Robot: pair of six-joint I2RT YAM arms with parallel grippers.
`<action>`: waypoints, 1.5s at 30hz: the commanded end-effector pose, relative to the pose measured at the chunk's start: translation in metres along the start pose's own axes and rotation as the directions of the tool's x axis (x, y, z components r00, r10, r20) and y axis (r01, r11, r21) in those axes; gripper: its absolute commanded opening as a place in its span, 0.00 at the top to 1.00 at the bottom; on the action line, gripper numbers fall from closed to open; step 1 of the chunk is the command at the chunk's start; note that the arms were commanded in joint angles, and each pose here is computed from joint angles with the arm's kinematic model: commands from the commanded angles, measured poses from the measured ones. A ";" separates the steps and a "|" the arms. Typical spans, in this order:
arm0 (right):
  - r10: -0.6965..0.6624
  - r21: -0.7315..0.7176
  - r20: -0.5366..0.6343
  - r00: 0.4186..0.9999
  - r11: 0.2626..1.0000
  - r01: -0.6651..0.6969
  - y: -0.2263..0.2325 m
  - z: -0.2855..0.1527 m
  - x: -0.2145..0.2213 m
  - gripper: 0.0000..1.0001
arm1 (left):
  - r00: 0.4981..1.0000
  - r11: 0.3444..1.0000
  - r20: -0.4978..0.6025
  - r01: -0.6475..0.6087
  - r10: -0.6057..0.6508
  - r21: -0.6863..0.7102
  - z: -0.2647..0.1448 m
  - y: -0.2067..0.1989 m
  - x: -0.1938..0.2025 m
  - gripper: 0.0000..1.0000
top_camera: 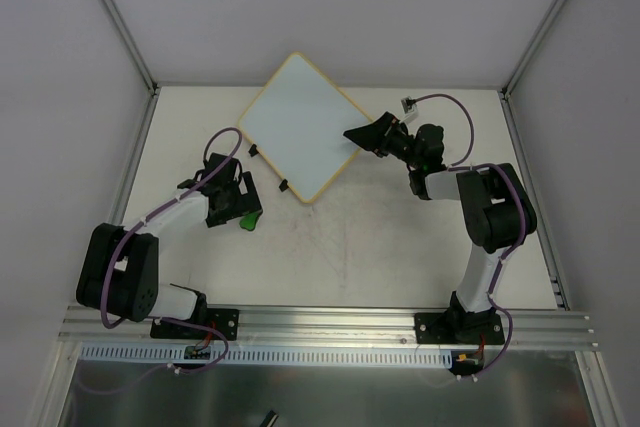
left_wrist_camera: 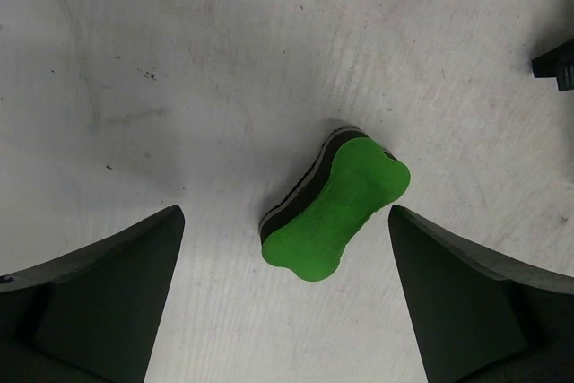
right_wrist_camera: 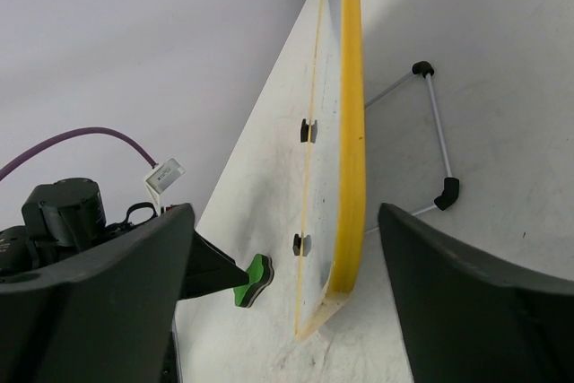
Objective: Erase the whiteboard
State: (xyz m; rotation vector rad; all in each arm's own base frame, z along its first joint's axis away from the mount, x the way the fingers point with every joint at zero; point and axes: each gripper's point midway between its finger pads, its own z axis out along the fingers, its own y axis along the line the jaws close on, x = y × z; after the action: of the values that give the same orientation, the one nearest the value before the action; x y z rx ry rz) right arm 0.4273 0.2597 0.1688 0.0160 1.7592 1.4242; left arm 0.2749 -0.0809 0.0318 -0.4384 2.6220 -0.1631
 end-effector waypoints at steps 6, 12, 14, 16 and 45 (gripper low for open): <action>-0.070 -0.069 0.042 0.997 0.995 0.073 0.021 0.006 -0.017 0.01 | 0.996 0.999 0.072 0.048 -0.048 0.001 -0.007 0.005 -0.009 0.01; -0.068 -0.057 0.051 0.996 0.996 0.071 0.023 -0.003 -0.016 0.01 | 0.992 0.999 0.116 0.043 -0.045 0.023 -0.015 0.003 -0.015 0.01; -0.065 -0.035 0.053 0.996 0.997 0.067 0.020 -0.014 -0.012 0.01 | 0.990 0.999 0.132 0.037 -0.042 0.037 -0.018 0.002 -0.018 0.01; -0.079 -0.031 0.069 0.994 0.996 0.082 0.028 -0.024 -0.015 0.01 | 0.989 0.998 0.146 0.033 -0.040 0.048 -0.022 0.001 -0.020 0.01; -0.398 0.486 -0.071 0.915 0.787 0.380 0.028 -0.218 0.054 0.01 | 0.933 0.985 0.357 -0.016 -0.047 0.172 -0.066 0.011 -0.012 0.01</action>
State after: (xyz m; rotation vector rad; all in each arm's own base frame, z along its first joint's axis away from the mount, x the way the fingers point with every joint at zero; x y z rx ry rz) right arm 0.2588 0.1349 0.1832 -0.0383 1.8472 0.7468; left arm 0.2476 -0.0677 0.0872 -0.4036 2.2715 -0.2915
